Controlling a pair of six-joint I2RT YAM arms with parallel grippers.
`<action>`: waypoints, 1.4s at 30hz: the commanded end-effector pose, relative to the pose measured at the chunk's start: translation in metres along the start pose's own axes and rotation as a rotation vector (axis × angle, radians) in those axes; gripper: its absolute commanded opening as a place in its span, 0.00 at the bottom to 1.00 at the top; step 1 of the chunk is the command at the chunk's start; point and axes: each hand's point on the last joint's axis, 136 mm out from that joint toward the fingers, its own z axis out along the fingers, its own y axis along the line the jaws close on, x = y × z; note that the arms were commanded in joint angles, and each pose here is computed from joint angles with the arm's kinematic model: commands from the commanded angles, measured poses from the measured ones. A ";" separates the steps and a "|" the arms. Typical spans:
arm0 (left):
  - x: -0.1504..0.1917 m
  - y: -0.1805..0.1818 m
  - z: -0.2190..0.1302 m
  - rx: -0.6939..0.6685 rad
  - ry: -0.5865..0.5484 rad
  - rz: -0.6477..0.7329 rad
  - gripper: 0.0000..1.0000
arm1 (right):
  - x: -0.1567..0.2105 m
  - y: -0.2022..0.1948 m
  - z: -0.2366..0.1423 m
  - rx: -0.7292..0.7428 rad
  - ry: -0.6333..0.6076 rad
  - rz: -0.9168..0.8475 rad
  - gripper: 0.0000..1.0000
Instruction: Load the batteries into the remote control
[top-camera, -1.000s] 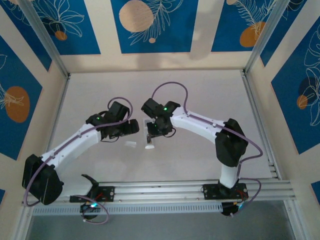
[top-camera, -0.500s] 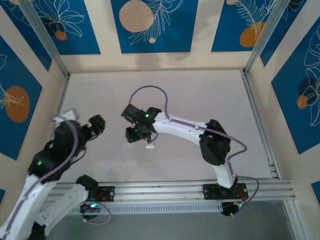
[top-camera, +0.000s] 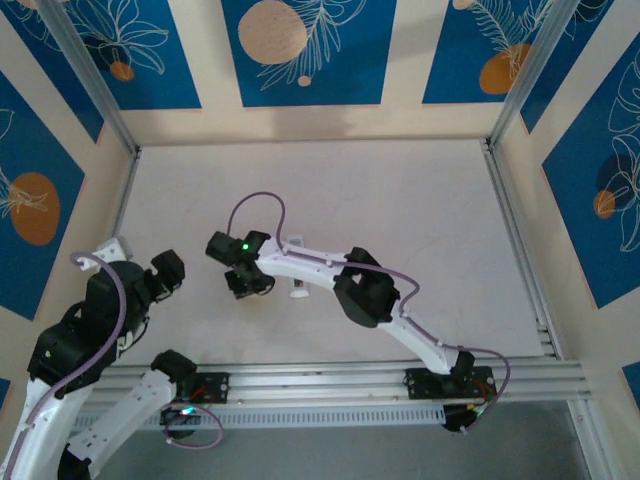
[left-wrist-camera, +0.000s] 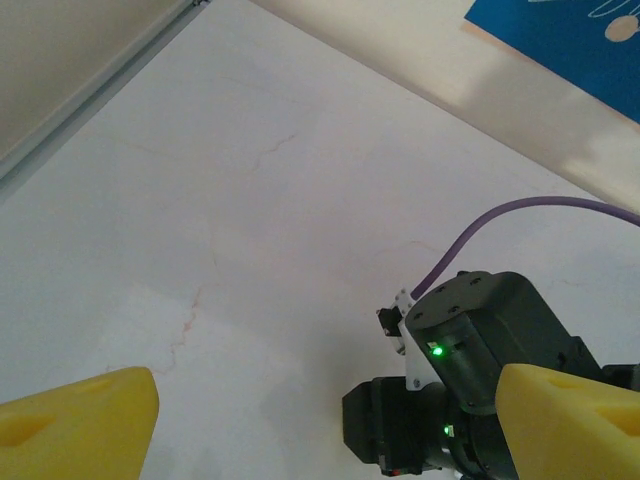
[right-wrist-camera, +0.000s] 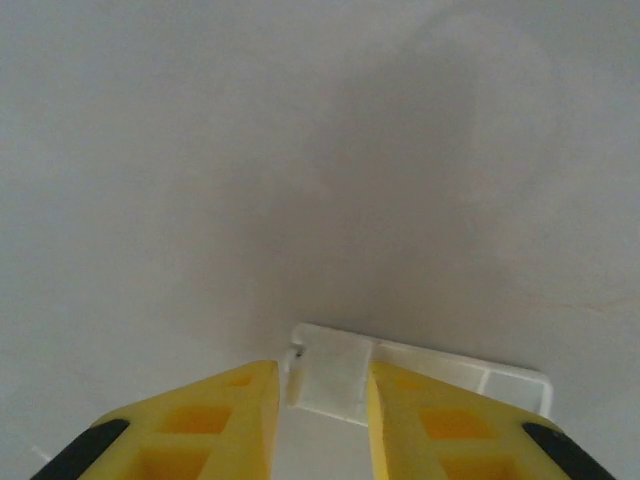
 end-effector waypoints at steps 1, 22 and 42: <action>0.007 0.005 0.002 -0.012 0.018 0.034 0.88 | 0.003 0.001 -0.007 0.028 0.004 0.014 0.29; 0.012 -0.023 0.017 0.088 0.046 0.081 0.88 | -0.008 0.009 -0.032 -0.043 -0.012 0.003 0.08; 0.057 -0.227 -0.033 1.383 -0.204 0.705 0.96 | 0.005 -0.129 -0.325 -0.897 -0.185 0.163 0.05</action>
